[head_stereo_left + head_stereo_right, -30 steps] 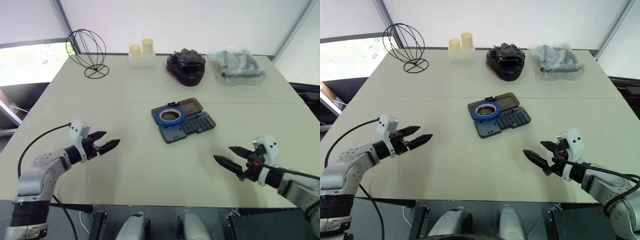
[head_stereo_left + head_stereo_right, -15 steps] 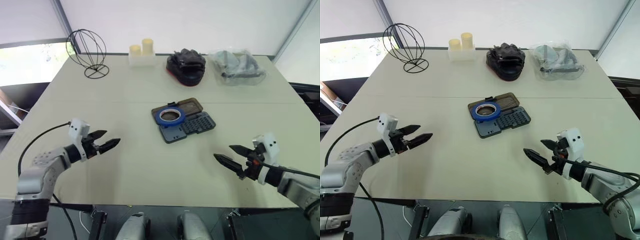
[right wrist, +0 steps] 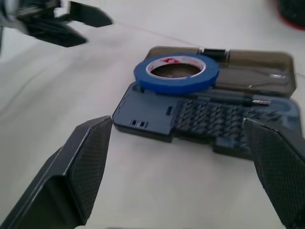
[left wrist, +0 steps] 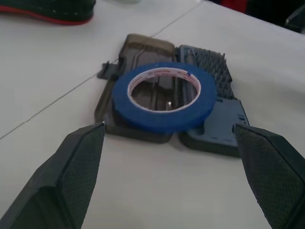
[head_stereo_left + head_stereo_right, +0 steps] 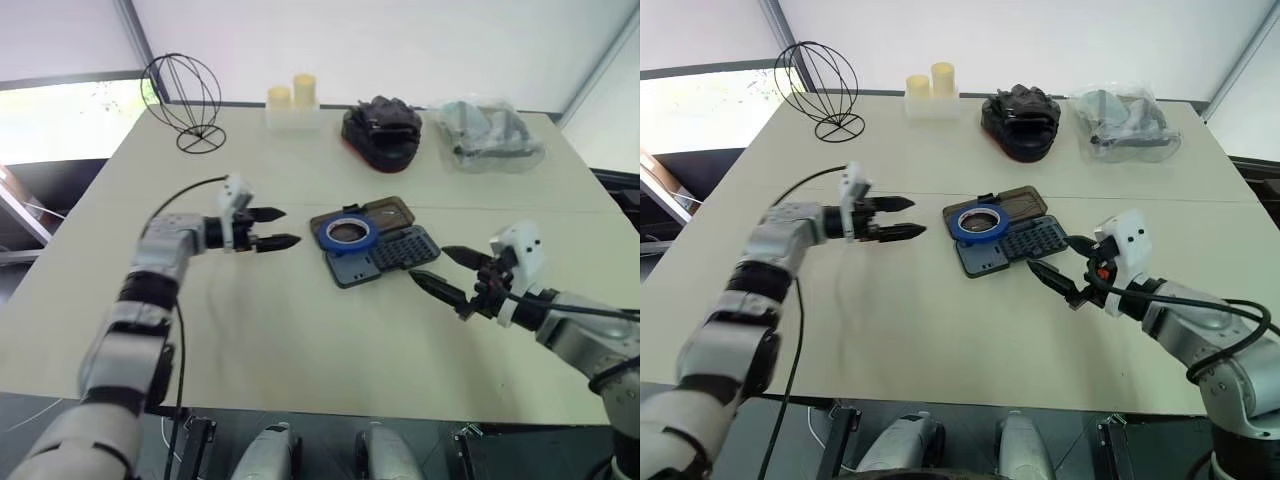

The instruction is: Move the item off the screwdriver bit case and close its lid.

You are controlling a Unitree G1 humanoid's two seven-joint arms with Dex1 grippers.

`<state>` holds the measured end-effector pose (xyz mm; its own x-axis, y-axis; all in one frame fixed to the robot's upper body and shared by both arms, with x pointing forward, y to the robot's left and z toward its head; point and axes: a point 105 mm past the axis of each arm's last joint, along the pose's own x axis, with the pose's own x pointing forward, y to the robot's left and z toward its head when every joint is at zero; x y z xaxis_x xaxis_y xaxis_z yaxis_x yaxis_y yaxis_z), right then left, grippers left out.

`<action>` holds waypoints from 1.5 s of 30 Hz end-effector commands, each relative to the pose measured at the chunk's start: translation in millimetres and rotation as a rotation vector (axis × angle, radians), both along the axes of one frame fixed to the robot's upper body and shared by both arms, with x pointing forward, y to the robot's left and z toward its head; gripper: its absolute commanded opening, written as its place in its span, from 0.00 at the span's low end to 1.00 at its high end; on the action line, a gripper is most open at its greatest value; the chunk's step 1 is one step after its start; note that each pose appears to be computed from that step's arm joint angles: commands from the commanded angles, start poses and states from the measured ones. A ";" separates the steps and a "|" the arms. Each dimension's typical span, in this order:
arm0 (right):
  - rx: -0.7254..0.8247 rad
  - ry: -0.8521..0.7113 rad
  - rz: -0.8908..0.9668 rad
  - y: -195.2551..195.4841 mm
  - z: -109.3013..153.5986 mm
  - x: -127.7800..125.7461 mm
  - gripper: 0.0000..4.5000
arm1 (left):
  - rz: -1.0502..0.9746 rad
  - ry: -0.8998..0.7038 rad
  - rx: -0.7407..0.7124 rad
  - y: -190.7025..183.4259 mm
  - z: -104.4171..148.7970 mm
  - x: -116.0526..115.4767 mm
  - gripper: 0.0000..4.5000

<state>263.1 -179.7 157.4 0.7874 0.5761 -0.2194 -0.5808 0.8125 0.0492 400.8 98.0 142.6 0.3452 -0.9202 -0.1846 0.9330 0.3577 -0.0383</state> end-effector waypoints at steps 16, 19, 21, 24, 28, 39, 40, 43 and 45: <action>0.028 -0.075 -0.106 0.0 7.1 -6.1 0.99 | -0.267 -0.478 0.467 -33.3 -1.0 0.2 0.98; 0.030 -0.075 -0.111 0.7 6.4 -6.4 0.99 | -0.245 -0.431 0.414 -40.7 -1.0 1.2 0.98; 0.030 -0.075 -0.113 1.2 5.9 -6.9 0.99 | -0.242 -0.401 0.386 -46.0 -0.5 1.1 0.98; 0.032 -0.076 -0.118 1.0 6.1 -7.7 0.99 | -0.244 -0.380 0.382 -49.4 -0.7 1.2 0.98; 0.032 -0.079 -0.127 0.6 6.1 -7.8 0.99 | -0.247 -0.337 0.388 -52.2 -3.9 0.9 0.98; 0.041 -0.089 -0.150 1.0 5.6 -7.9 1.00 | -0.246 -0.307 0.425 -55.9 -16.2 -0.3 0.06; 0.042 -0.090 -0.151 1.0 5.7 -7.9 1.00 | -0.247 -0.308 0.422 -56.9 -15.7 -0.4 0.06; 0.042 -0.090 -0.153 1.1 5.4 -7.3 1.00 | -0.243 -0.322 0.396 -59.4 -10.2 0.2 0.06; 0.041 -0.089 -0.154 0.9 4.8 -6.8 1.00 | -0.224 -0.346 0.364 -60.3 -0.6 3.0 0.06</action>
